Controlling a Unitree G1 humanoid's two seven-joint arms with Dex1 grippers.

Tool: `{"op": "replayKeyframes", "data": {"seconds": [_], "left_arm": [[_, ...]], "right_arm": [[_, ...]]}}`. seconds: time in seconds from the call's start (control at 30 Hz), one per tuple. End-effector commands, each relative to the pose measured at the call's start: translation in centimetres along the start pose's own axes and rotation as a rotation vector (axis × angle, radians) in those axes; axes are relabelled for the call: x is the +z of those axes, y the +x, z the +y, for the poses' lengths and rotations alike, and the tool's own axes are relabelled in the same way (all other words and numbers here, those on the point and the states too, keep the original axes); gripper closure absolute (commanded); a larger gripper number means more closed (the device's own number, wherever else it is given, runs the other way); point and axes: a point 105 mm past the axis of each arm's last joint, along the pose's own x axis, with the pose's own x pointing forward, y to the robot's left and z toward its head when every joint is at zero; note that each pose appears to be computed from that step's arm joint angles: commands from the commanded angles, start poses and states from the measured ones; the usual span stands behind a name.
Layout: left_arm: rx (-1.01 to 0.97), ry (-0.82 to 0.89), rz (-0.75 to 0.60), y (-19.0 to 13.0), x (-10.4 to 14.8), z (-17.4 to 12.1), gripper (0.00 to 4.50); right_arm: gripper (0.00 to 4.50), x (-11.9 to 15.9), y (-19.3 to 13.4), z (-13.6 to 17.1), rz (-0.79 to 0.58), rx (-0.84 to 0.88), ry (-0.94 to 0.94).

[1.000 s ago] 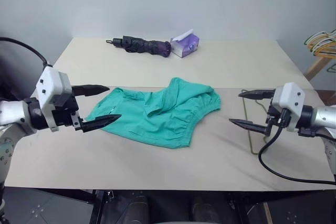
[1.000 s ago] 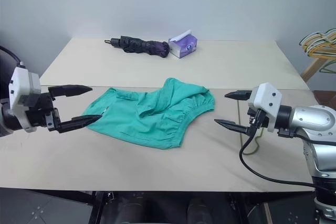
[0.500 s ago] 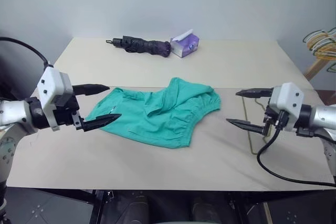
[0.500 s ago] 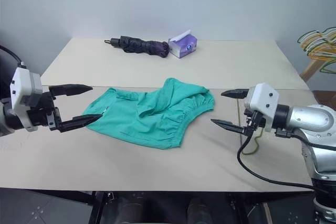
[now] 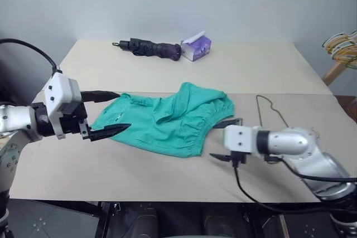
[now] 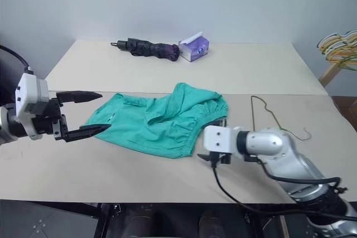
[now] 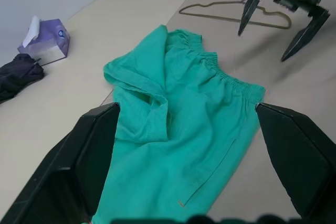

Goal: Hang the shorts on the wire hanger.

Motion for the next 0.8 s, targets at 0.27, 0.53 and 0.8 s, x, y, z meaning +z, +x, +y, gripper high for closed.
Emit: {"op": "replayKeyframes", "data": {"seconds": [0.27,0.53,0.8], "left_arm": [[0.007,0.036,0.004,-0.4,0.6,0.1,0.02],[0.02,0.041,0.009,-0.3,0.4,0.0,0.0],[0.018,0.043,0.016,0.0,-0.2,-0.5,0.0]], "right_arm": [[0.0,1.8,4.2,0.7,0.087,-0.025,-0.053],[1.62,0.2,5.5,0.2,0.21,-0.066,-0.129],[4.41,0.0,5.5,-0.8,0.227,-0.102,-0.181]]}}
